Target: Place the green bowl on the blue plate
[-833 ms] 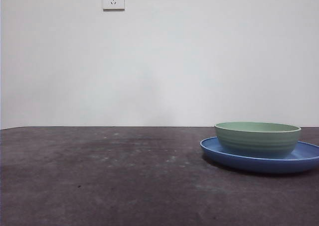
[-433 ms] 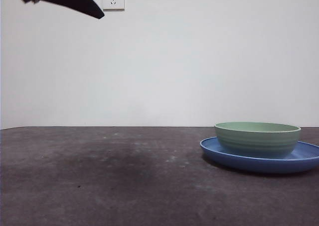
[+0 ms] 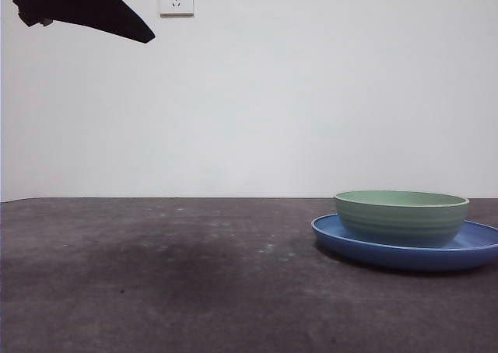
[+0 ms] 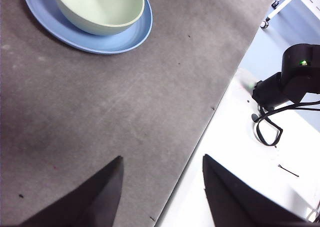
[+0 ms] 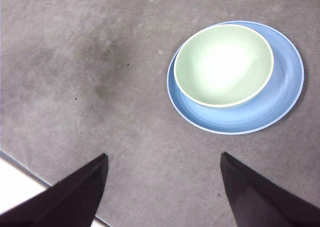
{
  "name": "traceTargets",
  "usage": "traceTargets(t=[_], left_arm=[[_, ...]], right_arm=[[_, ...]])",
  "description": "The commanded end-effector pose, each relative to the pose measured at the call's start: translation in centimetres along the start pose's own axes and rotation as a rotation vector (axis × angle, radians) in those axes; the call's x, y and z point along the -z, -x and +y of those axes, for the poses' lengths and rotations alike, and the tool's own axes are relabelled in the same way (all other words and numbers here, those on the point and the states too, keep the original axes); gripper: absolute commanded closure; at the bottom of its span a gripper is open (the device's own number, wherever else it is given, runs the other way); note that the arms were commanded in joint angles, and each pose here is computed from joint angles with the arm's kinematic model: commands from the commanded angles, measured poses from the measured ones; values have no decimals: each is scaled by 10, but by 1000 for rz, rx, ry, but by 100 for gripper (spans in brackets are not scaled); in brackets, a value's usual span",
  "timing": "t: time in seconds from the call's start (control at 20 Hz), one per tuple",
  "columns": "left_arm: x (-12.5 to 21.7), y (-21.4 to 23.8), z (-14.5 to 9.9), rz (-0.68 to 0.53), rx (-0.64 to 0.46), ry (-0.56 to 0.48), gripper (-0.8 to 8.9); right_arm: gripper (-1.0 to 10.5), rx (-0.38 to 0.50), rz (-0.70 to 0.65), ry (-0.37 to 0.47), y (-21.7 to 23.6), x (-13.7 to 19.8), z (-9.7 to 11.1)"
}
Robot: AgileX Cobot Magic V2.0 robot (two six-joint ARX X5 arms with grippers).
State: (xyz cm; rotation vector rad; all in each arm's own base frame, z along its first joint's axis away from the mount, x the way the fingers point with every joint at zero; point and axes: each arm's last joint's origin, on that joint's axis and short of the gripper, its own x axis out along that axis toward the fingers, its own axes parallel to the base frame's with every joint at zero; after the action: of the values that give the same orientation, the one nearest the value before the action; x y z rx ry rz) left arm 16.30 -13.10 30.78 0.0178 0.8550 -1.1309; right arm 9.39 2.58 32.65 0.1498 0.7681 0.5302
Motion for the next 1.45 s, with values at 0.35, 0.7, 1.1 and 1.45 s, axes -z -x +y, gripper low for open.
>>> traceTargets(t=[0.35,0.7,1.1,1.45], left_arm=[[-4,0,-1,-11,8,-31,561],[-4,0,-1,-11,8,-33,561],[-4,0,-1,-11,8,-36,561],[-4,0,-1,-11,8,-36,561]], right_arm=[[586,329,-11,-134,-7,-12,-14],[586,322,20,-214,-43,-39,-46],[608,218,123,-376,-108,-52,-130],[674,193,203,-406,-162,-44,-163]])
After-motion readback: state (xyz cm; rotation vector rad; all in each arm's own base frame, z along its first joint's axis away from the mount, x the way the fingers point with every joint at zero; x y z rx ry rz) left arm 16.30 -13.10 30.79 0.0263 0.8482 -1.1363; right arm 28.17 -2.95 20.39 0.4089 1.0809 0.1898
